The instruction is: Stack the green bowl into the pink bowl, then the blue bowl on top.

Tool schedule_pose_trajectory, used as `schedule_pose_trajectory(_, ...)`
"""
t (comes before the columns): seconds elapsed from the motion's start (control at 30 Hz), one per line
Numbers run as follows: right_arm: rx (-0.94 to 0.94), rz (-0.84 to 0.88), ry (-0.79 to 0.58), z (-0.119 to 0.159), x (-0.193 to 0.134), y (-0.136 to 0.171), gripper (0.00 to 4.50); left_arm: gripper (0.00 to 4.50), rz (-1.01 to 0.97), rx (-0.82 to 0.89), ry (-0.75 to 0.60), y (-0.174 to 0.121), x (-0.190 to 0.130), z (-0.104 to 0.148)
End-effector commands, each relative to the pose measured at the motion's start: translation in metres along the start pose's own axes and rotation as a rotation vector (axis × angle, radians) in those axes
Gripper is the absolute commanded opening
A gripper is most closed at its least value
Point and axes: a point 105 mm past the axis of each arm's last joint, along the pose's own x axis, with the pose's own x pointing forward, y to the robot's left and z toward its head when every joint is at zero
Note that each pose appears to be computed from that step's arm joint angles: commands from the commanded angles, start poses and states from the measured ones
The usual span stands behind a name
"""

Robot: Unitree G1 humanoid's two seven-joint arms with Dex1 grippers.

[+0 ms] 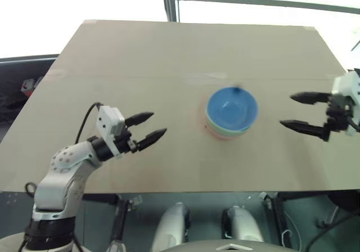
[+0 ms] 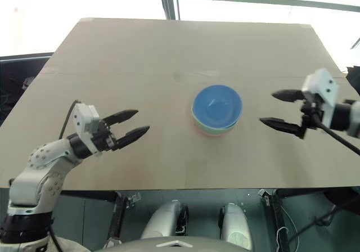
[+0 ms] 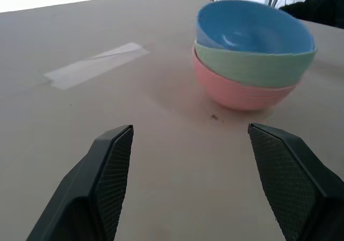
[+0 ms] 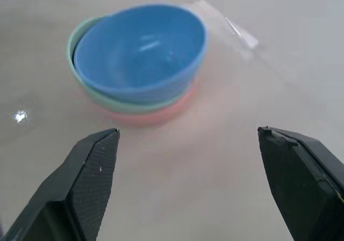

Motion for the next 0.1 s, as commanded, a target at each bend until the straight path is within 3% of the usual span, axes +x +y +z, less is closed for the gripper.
schedule_pose_trajectory(0.03, -0.025, -0.039, -0.003, 0.0038, -0.0174, -0.0025, 4.33, 3.6, -0.023, 0.07, -0.011, 0.0005, -0.0105, 0.0194)
schedule_pose_trajectory(0.1, -0.027, -0.044, 0.013, -0.0012, -0.0189, -0.0026, 4.33, 3.6, -0.025, 0.073, 0.0, 0.0022, -0.0116, 0.0208)
